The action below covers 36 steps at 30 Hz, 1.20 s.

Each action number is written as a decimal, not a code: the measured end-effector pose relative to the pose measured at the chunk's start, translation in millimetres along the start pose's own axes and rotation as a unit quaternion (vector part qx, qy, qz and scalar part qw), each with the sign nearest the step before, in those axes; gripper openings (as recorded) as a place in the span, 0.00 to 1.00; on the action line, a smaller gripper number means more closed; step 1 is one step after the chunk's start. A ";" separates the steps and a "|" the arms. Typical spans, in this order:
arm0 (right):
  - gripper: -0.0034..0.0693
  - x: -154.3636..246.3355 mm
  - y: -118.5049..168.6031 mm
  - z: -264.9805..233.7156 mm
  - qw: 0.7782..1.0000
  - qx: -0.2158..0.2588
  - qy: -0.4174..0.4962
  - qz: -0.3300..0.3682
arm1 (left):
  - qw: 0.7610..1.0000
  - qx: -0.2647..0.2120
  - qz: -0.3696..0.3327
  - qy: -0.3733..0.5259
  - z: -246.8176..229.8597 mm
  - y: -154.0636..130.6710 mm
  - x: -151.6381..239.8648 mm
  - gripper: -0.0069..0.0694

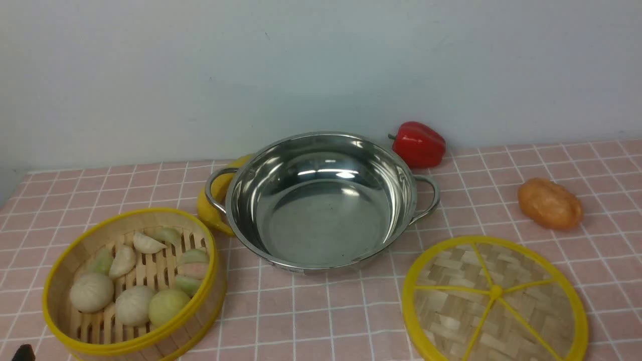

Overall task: Place the steamer in the pot on the pink tablecloth, and put the lid on the steamer.
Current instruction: 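Grasp the rim of the steamer basket holding the buns with the left gripper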

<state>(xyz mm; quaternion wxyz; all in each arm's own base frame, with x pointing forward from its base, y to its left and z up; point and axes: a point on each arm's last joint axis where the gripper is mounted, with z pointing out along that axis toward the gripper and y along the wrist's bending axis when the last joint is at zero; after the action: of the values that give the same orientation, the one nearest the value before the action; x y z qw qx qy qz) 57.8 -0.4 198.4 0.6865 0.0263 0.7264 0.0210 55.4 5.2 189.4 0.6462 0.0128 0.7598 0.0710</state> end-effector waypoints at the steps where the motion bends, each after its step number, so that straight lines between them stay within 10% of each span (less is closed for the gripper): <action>1: 0.38 0.0 0.0 0.0 1.000 0.000 0.000 0.000 | 1.000 0.000 0.000 0.000 0.0 0.0 0.0 0.41; 26: 0.38 -0.8 0.5 0.0 0.999 -0.003 -0.004 0.037 | 1.000 0.004 -0.027 -0.004 0.0 -0.7 -0.7 0.41; 36: 0.38 -16.4 -1.4 -1.5 0.900 -0.032 -0.085 0.427 | 0.895 0.047 -0.436 -0.081 -1.6 -1.1 -17.0 0.41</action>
<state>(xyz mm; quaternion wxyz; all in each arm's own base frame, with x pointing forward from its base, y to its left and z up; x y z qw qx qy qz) 57.2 -3.0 214.7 0.6712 0.3138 0.5834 0.3326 56.7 2.1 206.1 0.6707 -0.2836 0.6364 -0.2545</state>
